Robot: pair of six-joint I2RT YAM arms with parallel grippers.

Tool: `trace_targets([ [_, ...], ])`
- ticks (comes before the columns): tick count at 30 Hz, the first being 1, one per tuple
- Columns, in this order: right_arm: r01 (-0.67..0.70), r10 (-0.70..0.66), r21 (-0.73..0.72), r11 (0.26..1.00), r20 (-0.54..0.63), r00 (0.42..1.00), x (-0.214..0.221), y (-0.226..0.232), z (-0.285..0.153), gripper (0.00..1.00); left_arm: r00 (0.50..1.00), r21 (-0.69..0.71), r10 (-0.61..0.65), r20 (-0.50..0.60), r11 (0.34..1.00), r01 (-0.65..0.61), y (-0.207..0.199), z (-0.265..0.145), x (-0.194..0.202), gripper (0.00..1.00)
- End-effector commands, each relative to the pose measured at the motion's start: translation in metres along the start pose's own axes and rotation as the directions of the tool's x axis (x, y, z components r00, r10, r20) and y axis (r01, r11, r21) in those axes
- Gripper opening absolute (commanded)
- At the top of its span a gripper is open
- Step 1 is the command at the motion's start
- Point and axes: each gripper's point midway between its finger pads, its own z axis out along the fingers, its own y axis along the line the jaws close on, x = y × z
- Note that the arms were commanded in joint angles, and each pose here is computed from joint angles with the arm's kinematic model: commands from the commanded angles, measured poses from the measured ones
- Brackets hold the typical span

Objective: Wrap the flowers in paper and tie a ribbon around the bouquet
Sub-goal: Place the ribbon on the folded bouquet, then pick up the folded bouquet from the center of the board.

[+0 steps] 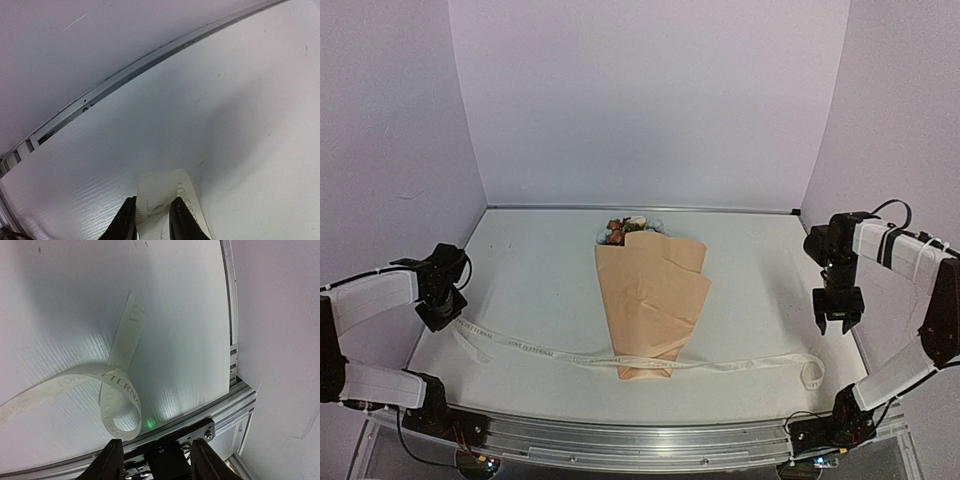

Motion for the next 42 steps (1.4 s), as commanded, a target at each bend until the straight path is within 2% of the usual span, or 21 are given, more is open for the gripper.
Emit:
trace_targets([
  [1, -0.007, 0.005, -0.087, 0.996, -0.027, 1.000, 0.001, 0.008, -0.027, 0.57, 0.999, 0.100, 0.010, 0.052, 0.995, -0.016, -0.027, -0.018, -0.026, 0.42],
  [3, -0.032, 0.025, -0.195, 0.980, -0.036, 0.999, 0.003, 0.027, -0.035, 0.64, 0.997, 0.135, 0.027, 0.067, 0.990, -0.036, -0.035, -0.026, -0.033, 0.69],
  [4, -0.029, 0.023, -0.227, 0.973, -0.031, 0.999, 0.003, 0.035, -0.038, 0.66, 0.997, 0.151, 0.034, 0.075, 0.987, -0.045, -0.039, -0.031, -0.038, 0.78],
  [6, -0.015, 0.012, -0.300, 0.954, -0.012, 1.000, 0.002, 0.053, -0.045, 0.72, 0.994, 0.185, 0.040, 0.098, 0.981, -0.058, -0.047, -0.043, -0.049, 0.92],
  [8, -0.010, 0.013, -0.392, 0.920, 0.004, 1.000, 0.001, 0.078, -0.050, 0.82, 0.992, 0.229, 0.048, 0.118, 0.971, -0.075, -0.057, -0.057, -0.060, 0.99],
  [12, 0.075, -0.042, -0.513, 0.855, 0.076, 0.996, -0.002, 0.131, -0.063, 0.94, 0.985, 0.389, 0.095, 0.146, 0.910, -0.145, -0.089, -0.089, -0.071, 1.00],
  [16, 0.091, -0.047, -0.624, 0.776, 0.088, 0.995, -0.009, 0.191, -0.070, 0.98, 0.972, 0.558, 0.208, 0.110, 0.796, -0.233, -0.136, -0.115, -0.043, 1.00],
  [19, 0.073, -0.023, -0.696, 0.714, 0.081, 0.996, -0.019, 0.232, -0.071, 0.98, 0.942, 0.687, 0.329, 0.073, 0.668, -0.287, -0.174, -0.137, 0.003, 0.98],
  [23, 0.074, -0.033, -0.738, 0.671, 0.071, 0.997, -0.024, 0.270, -0.068, 0.98, 0.878, 0.831, 0.478, 0.002, 0.488, -0.268, -0.212, -0.159, 0.071, 0.92],
  [29, 0.017, -0.003, -0.768, 0.641, 0.019, 1.000, -0.032, 0.305, -0.045, 0.95, 0.789, 0.918, 0.614, -0.037, 0.332, -0.216, -0.237, -0.172, 0.141, 0.91],
  [37, -0.015, 0.013, -0.792, 0.611, -0.009, 1.000, -0.028, 0.330, -0.027, 0.85, 0.684, 0.953, 0.728, -0.032, 0.229, -0.199, -0.249, -0.183, 0.198, 0.85],
  [42, -0.054, 0.045, -0.814, 0.579, -0.034, 0.998, -0.025, 0.346, -0.014, 0.75, 0.652, 0.960, 0.757, -0.048, 0.215, -0.179, -0.244, -0.183, 0.215, 0.81],
])
